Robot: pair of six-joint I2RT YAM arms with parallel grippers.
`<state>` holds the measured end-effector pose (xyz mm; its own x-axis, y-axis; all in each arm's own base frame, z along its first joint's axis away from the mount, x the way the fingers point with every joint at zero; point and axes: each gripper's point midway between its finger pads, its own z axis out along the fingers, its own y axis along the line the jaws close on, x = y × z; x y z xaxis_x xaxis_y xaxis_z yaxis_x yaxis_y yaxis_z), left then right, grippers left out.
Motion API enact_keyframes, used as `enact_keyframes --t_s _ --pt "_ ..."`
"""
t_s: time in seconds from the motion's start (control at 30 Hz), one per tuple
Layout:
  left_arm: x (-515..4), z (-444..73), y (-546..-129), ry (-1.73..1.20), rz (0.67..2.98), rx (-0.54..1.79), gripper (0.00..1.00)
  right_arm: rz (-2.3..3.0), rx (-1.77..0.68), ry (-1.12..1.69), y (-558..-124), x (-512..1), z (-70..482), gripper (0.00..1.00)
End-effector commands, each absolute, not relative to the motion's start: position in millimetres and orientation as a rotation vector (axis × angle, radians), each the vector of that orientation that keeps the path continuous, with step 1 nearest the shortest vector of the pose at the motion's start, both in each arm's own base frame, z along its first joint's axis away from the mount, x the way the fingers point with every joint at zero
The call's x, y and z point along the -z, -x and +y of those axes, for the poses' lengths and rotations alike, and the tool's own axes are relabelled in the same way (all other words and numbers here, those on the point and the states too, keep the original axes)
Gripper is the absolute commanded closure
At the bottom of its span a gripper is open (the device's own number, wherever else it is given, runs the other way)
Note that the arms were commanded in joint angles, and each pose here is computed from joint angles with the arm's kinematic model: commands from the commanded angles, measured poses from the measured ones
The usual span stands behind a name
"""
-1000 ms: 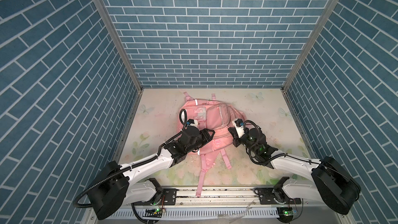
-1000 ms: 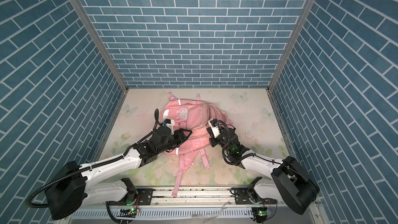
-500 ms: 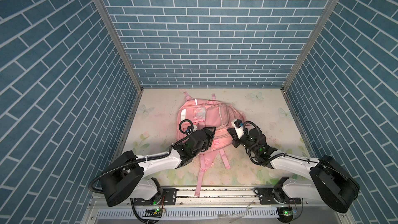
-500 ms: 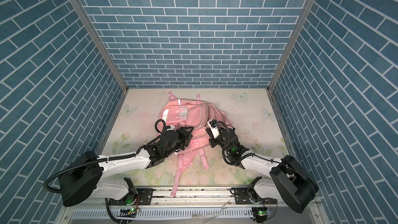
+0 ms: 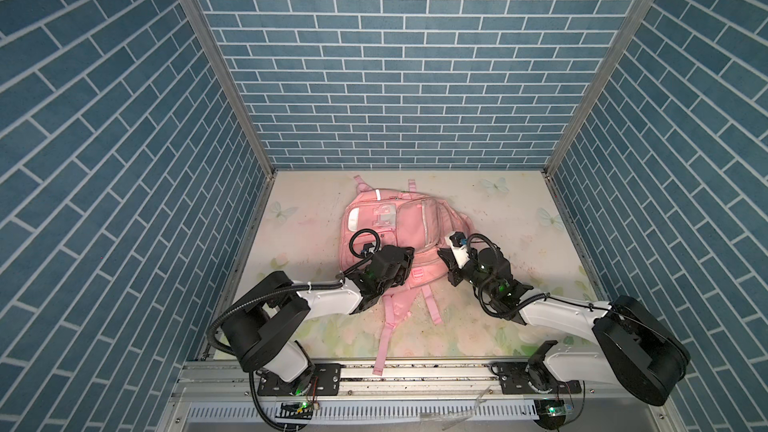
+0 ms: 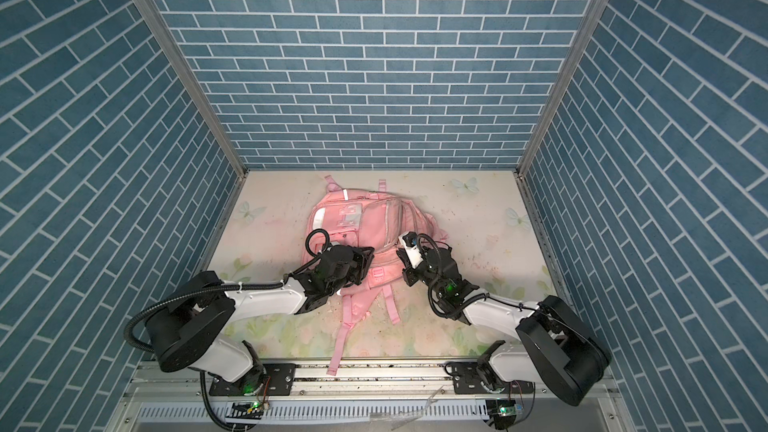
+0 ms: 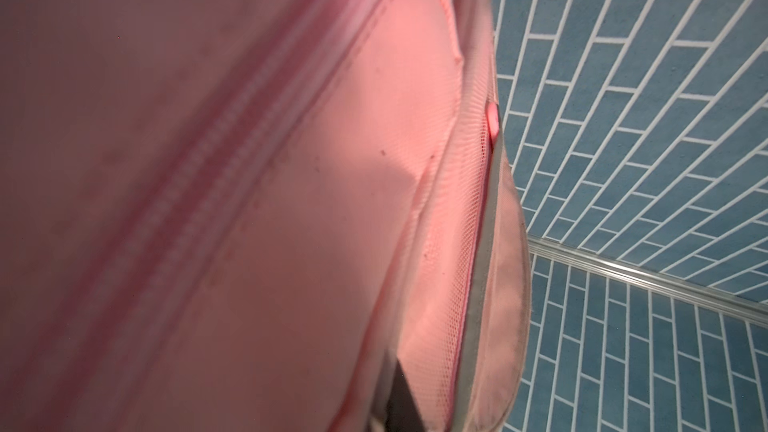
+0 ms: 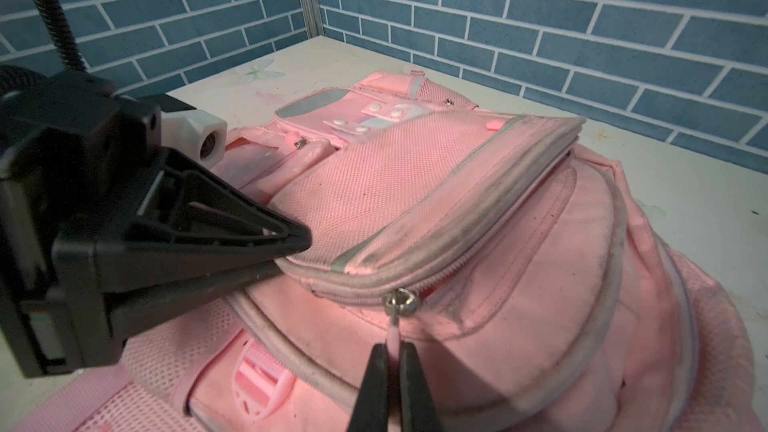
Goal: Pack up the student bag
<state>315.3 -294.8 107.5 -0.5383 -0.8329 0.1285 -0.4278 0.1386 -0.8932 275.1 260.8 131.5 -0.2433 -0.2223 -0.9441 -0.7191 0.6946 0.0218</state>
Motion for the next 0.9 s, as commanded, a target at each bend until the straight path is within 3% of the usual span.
enact_keyframes --t_s 0.0,0.13,0.53,0.87 --pt "-111 -293 -324 1.128 2.044 1.396 1.0 1.743 -0.499 0.719 -281 -148 258 1.0" --pt "-114 -286 -322 1.009 2.129 1.368 1.0 1.752 -0.383 0.627 -297 -156 236 1.0" --pt "-114 -230 -313 0.685 2.337 1.184 1.0 1.735 -0.352 0.576 -339 -172 203 1.0" --pt "-125 -214 -353 0.25 2.51 0.982 1.0 1.723 -0.512 0.801 -298 -166 248 1.0"
